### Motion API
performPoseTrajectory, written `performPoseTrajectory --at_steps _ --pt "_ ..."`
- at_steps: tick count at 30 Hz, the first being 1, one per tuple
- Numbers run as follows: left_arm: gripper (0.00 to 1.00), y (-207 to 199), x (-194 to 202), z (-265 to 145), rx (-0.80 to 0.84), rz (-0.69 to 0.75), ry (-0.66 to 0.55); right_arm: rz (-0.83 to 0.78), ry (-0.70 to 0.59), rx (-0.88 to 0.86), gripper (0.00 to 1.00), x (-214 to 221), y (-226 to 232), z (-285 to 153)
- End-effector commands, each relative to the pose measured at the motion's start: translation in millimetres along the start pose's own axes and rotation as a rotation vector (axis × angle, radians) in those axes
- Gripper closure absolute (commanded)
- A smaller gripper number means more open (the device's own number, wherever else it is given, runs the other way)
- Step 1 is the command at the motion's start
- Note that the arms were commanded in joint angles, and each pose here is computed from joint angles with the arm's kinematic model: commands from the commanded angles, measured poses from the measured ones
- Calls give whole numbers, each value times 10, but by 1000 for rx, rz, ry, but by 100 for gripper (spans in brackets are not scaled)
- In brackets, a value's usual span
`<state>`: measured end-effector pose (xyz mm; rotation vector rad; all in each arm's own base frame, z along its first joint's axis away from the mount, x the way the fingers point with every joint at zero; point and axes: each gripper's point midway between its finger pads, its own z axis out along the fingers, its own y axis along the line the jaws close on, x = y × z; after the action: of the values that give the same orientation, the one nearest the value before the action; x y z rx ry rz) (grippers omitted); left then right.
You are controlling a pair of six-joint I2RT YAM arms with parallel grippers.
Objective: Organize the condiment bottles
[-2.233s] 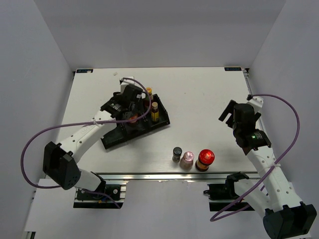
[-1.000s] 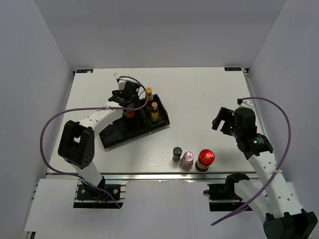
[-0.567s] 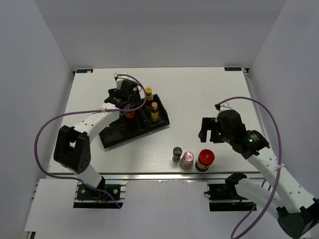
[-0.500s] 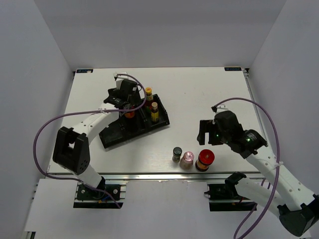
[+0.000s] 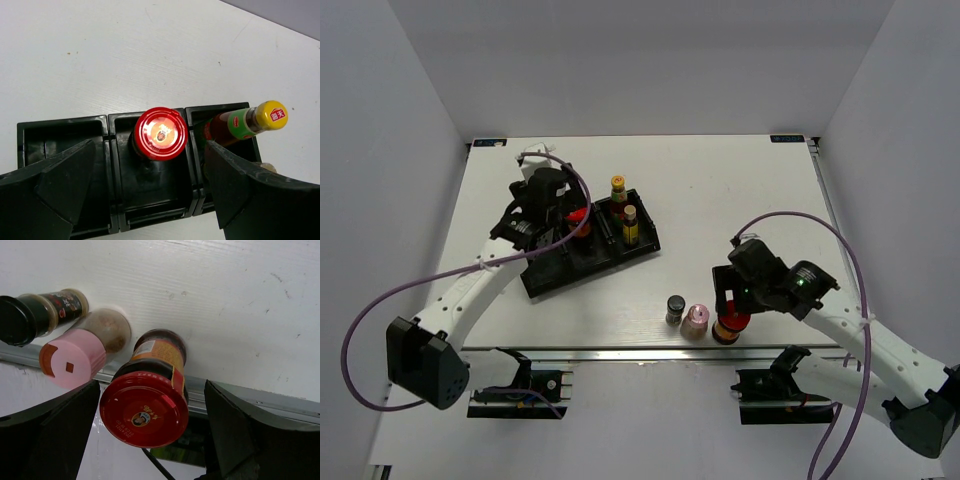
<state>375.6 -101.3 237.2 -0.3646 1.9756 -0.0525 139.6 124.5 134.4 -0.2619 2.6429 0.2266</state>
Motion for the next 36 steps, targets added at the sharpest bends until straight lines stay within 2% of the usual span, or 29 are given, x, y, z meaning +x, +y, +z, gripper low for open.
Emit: performPoseTrajectory --at_steps 1,8,12,18,20,23,24,27,31,36 --pt "2 61 26 -86 12 -26 -8 -15 40 12 11 119 19 16" --pt "2 133 102 -71 -21 -21 7 43 69 139 12 234 -167 -2" --pt "2 159 119 -62 -33 -17 7 46 89 119 21 296 -123 25" --pt "2 207 122 -78 -54 -17 6 40 100 117 25 341 -112 29" --pt "2 216 110 -94 -54 -25 0 42 103 114 31 343 -107 25" --pt "2 229 124 -104 -54 -27 0 55 72 124 54 278 -120 2" --pt "2 228 116 -115 -51 -31 -2 63 38 137 65 192 -131 -26" --pt "2 230 82 -145 -47 -37 -10 69 -27 166 72 3 -152 -90" --pt "2 339 39 -197 -99 -60 -27 97 -244 199 76 -584 -146 -350" --pt "2 465 110 -287 -142 -112 -14 1 -486 55 79 -1370 254 -665"
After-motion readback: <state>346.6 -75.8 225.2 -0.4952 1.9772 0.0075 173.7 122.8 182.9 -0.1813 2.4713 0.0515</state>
